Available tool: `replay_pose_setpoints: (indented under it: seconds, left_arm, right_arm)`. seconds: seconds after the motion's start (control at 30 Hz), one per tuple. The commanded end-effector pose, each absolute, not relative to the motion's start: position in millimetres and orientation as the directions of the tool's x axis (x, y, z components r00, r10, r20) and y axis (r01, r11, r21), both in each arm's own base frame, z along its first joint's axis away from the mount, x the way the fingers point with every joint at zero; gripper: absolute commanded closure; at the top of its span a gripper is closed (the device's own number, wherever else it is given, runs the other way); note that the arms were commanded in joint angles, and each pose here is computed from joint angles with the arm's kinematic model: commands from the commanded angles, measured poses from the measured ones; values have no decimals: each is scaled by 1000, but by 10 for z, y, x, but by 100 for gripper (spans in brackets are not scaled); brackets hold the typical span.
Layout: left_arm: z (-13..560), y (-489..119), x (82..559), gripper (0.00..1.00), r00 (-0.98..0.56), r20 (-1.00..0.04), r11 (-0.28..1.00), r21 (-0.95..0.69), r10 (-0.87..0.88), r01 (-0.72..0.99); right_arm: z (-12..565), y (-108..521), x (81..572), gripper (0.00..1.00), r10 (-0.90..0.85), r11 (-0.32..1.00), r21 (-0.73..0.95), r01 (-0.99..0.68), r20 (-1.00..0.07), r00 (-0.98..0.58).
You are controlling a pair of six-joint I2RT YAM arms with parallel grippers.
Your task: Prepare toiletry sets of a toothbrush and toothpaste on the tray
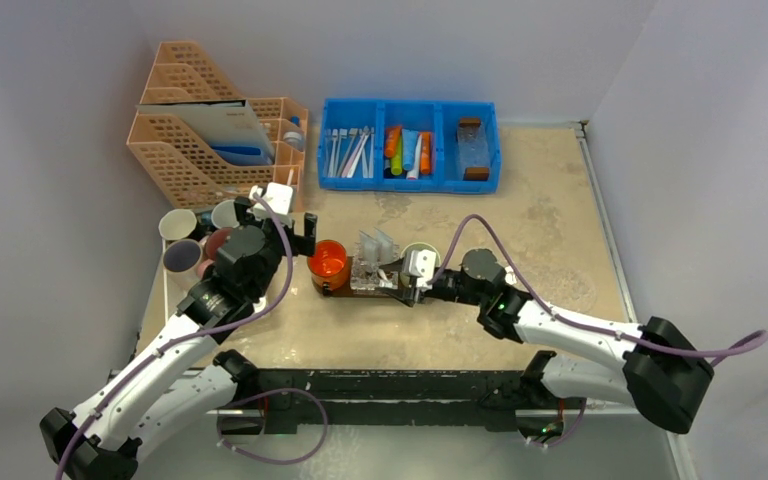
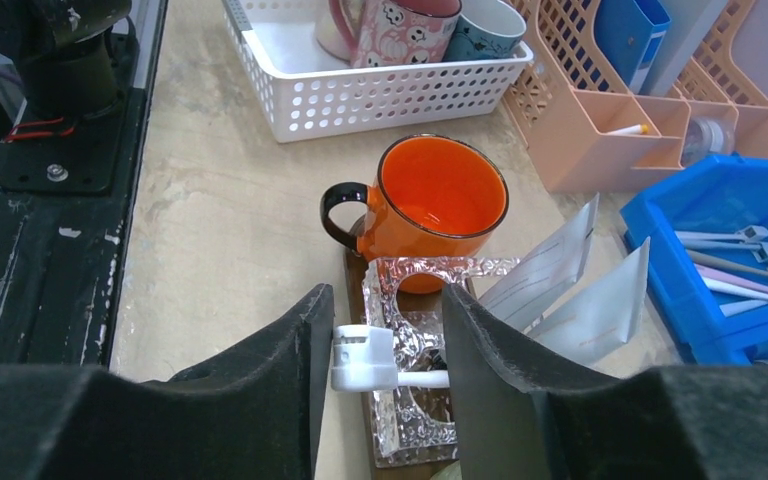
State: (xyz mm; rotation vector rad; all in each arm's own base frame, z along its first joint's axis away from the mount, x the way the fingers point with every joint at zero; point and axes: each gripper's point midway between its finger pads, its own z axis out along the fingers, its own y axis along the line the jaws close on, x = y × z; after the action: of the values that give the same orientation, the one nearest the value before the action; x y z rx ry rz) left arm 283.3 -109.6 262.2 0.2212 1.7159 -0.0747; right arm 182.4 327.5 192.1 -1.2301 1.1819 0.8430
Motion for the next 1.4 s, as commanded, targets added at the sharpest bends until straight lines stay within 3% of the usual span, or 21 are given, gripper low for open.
replay_pose_setpoints:
  seconds: [0.0,0.5,0.73,0.87,1.03,1.37]
  left_arm:
    - [2876,-1115,2858,8,-78,-994,980,56,73,192]
    - [2884,-1100,2850,8,-79,-995,981,52,68,186]
    - [2849,-1127,2901,7,-105,-992,982,54,74,180]
    - [2810,-1185,2983,7,-130,-988,981,62,86,182]
    - [2721,-1241,3221,7,-189,-980,983,29,64,182]
    - [2697,-1444,3955,9,-321,-947,975,-67,4,210]
  right_arm:
    - [1988,3213,1825,52,-119,193,-275,-942,-959,256]
    - [2366,3020,1922,34,-136,311,-288,-906,-957,257]
    - [2596,2775,2144,17,-138,509,-214,-834,-976,166]
    - [2669,2452,2417,3,-131,722,-112,-683,-991,24]
    - [2625,2235,2505,1,-198,801,-106,-590,-976,-95]
    - [2627,2074,2585,1,-200,857,-112,-503,-972,-123]
